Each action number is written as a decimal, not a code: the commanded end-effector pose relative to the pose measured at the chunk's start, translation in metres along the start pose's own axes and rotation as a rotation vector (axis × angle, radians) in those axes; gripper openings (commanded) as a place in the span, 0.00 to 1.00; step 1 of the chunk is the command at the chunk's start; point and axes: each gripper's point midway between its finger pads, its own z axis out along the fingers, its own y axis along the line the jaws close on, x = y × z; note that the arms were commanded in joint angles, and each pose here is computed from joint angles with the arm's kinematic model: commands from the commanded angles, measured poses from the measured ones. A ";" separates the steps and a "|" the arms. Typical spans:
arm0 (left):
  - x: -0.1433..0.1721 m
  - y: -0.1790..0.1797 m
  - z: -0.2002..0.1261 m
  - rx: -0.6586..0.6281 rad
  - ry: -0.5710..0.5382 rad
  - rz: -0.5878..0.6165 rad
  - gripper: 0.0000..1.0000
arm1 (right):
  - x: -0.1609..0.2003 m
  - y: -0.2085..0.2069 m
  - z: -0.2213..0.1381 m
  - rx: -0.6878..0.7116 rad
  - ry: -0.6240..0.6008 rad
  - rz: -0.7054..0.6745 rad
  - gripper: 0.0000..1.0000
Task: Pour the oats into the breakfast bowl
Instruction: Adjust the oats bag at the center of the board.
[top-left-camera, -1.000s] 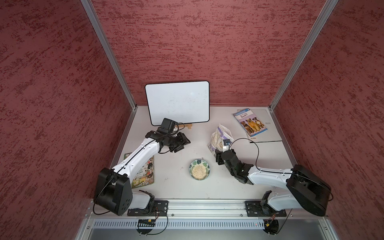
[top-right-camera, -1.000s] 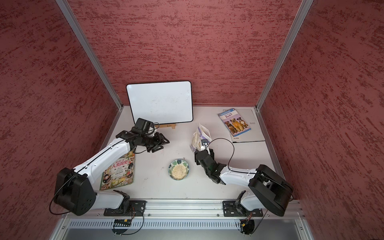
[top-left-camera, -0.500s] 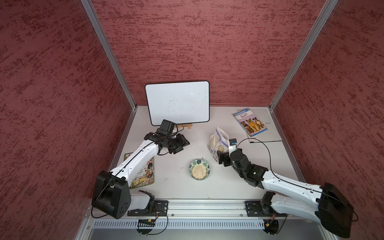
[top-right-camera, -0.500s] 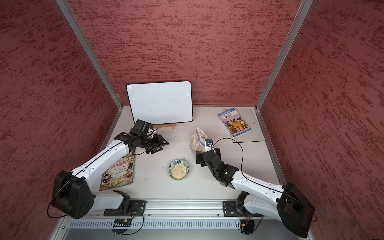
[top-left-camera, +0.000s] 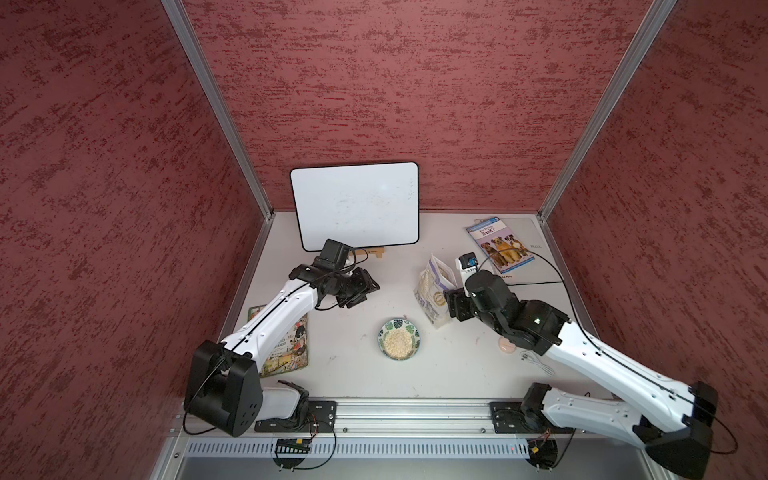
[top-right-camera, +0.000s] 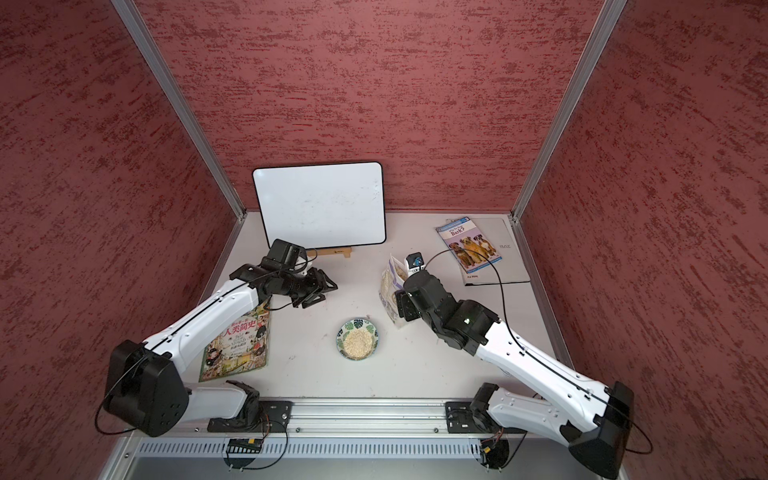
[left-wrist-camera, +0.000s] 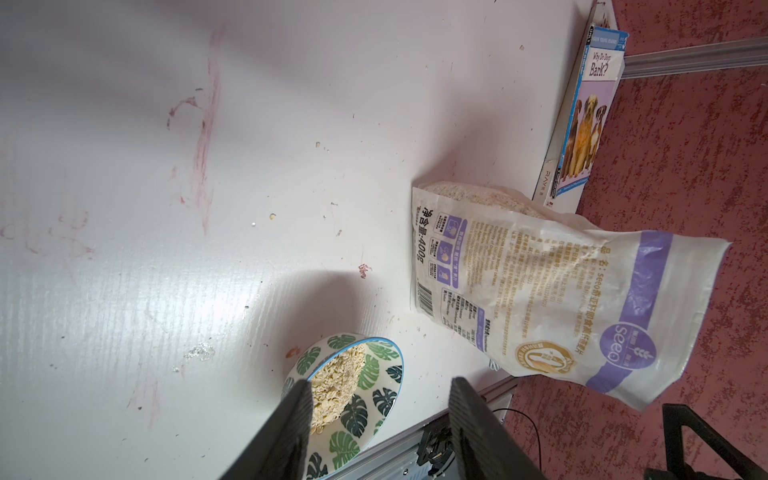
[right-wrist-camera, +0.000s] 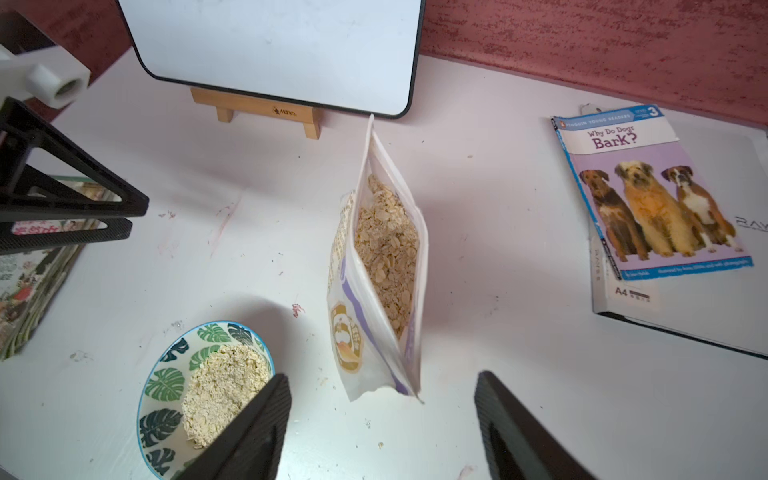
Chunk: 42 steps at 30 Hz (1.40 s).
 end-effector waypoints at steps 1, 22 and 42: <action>-0.005 -0.004 -0.002 -0.003 -0.011 0.029 0.56 | 0.025 -0.007 0.003 0.040 0.153 -0.114 0.64; -0.005 -0.010 0.001 0.011 -0.006 0.035 0.56 | -0.002 -0.002 0.025 0.067 0.130 -0.228 0.44; -0.007 -0.019 0.000 0.022 -0.011 0.040 0.55 | -0.100 0.012 0.018 -0.006 -0.045 -0.271 0.00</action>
